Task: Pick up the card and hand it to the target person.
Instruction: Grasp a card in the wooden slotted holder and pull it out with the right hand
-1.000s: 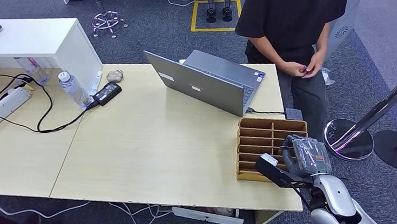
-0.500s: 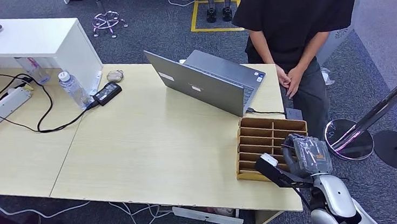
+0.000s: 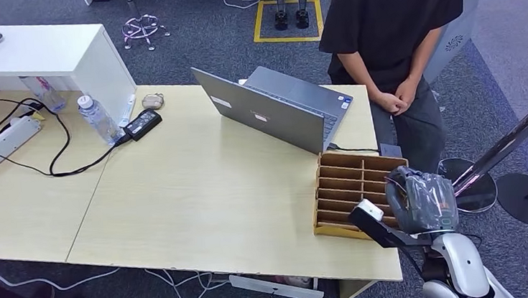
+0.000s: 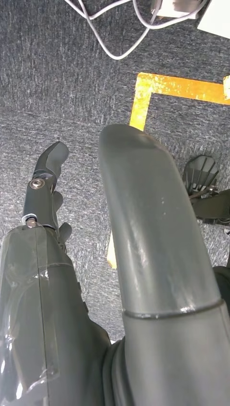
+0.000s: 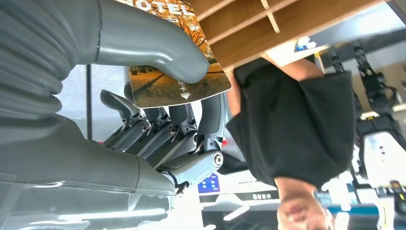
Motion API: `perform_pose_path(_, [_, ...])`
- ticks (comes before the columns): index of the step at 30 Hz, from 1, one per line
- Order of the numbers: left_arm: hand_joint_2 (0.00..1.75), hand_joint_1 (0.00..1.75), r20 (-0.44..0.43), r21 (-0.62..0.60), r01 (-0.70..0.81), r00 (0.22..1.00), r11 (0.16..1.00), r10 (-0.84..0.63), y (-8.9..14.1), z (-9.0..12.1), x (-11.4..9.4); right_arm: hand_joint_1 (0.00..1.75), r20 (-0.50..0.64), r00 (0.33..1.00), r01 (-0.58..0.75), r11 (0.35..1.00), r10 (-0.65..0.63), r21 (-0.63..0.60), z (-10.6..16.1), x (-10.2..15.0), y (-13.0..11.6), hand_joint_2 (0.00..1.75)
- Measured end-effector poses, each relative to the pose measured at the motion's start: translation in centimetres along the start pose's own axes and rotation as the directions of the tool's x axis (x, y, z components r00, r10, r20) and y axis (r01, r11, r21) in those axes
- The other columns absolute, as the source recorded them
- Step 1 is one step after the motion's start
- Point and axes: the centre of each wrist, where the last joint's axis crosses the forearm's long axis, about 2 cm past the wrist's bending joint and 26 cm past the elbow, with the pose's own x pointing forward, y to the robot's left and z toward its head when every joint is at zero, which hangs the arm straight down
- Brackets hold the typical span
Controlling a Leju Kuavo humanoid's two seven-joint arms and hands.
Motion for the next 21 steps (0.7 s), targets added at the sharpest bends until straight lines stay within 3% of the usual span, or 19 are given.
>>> perform_pose_path(7, [0.00, 0.00, 0.010, -0.008, 0.013, 1.000, 1.000, -0.012, -0.1, 0.0, 0.0, 1.58, 0.056, 0.991, 0.129, 0.983, -0.123, -0.134, -0.2, -0.4, -1.1, 1.75])
perform_pose_path(21, [0.00, 0.00, 0.034, -0.035, 0.049, 0.998, 0.998, -0.048, -0.7, 0.3, 0.2, 1.64, 0.093, 0.959, 0.279, 0.946, -0.266, -0.163, -3.5, -2.0, -2.8, 1.75])
